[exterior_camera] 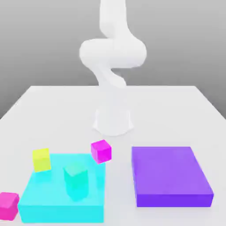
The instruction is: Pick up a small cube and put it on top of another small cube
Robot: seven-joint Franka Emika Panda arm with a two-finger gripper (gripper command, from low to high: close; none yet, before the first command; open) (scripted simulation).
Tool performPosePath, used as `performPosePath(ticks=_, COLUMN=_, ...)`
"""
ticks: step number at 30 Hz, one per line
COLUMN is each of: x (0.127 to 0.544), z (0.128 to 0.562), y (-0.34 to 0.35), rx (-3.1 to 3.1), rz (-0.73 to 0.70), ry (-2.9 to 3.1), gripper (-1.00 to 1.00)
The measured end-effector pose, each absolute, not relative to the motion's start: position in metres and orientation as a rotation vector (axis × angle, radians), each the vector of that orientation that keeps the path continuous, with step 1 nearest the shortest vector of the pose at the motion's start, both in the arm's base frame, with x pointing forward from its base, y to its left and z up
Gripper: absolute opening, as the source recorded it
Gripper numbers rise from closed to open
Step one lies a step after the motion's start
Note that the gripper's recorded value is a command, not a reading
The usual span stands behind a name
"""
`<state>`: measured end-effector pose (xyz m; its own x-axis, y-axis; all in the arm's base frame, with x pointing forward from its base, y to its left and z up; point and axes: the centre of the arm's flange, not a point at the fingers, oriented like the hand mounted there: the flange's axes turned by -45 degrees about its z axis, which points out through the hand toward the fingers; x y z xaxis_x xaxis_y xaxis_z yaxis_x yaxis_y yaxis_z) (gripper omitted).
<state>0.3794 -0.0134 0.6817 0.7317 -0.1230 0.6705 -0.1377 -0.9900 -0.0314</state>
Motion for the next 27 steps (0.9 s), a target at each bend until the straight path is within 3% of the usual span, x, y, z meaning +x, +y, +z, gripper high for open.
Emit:
performPosePath(ticks=7, x=0.455, z=0.584, y=-0.073, rx=2.849, rz=0.843, ry=-0.759, gripper=0.00)
performPosePath(ticks=13, x=0.491, z=0.488, y=-0.138, rx=2.736, rz=0.623, ry=-1.189, gripper=0.00)
performPosePath(ticks=18, x=0.496, z=0.403, y=-0.198, rx=2.592, rz=0.444, ry=-1.544, gripper=0.00)
performPosePath(ticks=27, x=0.470, z=0.251, y=-0.271, rx=2.264, rz=0.127, ry=-2.121, gripper=0.00)
